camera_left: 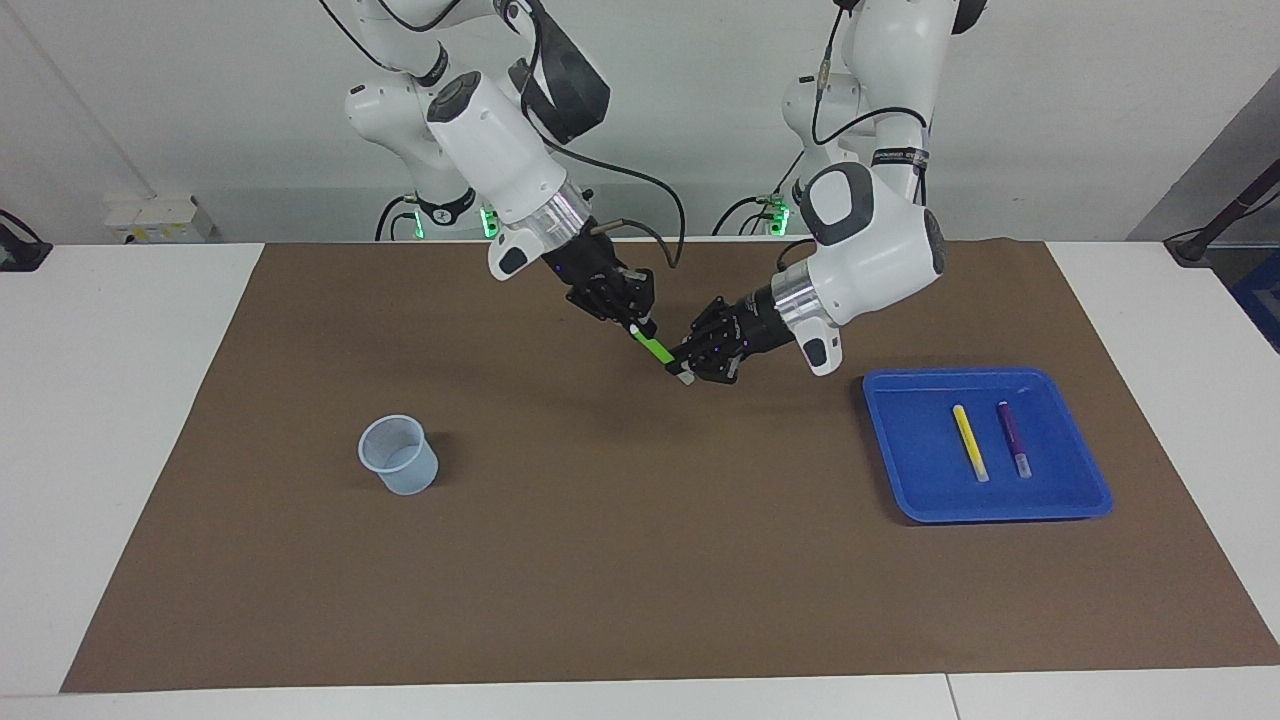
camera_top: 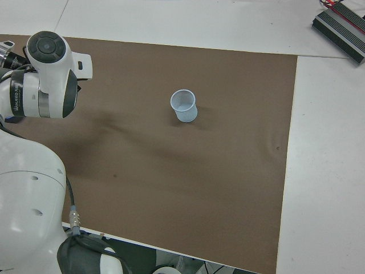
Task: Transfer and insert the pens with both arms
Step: 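Grasp the green pen with the right gripper and open the left gripper, then carry the pen to the cup while the left gripper returns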
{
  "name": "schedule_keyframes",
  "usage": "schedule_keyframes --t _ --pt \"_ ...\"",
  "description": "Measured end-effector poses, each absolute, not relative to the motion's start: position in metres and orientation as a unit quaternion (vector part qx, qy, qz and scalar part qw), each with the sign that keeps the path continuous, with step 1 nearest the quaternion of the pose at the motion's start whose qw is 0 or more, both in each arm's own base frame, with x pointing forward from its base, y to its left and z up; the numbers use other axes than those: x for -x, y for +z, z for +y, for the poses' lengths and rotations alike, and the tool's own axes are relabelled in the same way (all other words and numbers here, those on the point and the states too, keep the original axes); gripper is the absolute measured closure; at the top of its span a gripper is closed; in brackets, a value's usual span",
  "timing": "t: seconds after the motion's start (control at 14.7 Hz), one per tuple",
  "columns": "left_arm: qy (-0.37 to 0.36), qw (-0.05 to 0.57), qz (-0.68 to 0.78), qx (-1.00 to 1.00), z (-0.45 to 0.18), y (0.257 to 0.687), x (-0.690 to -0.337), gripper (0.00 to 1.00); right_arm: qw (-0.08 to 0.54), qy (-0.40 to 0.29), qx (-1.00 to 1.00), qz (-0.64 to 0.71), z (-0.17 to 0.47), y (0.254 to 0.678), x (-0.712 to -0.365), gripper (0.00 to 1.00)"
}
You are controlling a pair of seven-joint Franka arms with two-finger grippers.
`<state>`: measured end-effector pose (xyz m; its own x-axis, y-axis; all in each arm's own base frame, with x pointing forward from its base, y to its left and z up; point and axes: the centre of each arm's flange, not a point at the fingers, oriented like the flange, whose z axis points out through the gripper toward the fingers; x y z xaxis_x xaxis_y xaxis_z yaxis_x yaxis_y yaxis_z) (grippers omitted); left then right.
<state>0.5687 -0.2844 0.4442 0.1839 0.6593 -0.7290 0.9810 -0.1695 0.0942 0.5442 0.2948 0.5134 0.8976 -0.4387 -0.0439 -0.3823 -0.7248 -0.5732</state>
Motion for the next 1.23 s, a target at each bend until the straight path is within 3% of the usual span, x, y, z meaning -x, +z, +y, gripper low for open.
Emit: schedule_keyframes --t 0.27,0.68,1.23 --pt "-0.246 0.261 0.569 -0.740 -0.275 0.438 -0.563 0.01 0.288 -0.073 0.941 0.160 0.271 0.515 -0.556 0.82" --pt "-0.142 0.149 0.504 -0.839 -0.234 0.416 -0.560 0.00 0.170 -0.123 0.978 -0.012 0.212 0.528 -0.579 0.82" --pt "-0.077 0.155 0.314 -0.934 -0.130 0.406 -0.584 0.00 0.002 -0.112 0.970 -0.217 0.137 0.543 -0.594 0.82"
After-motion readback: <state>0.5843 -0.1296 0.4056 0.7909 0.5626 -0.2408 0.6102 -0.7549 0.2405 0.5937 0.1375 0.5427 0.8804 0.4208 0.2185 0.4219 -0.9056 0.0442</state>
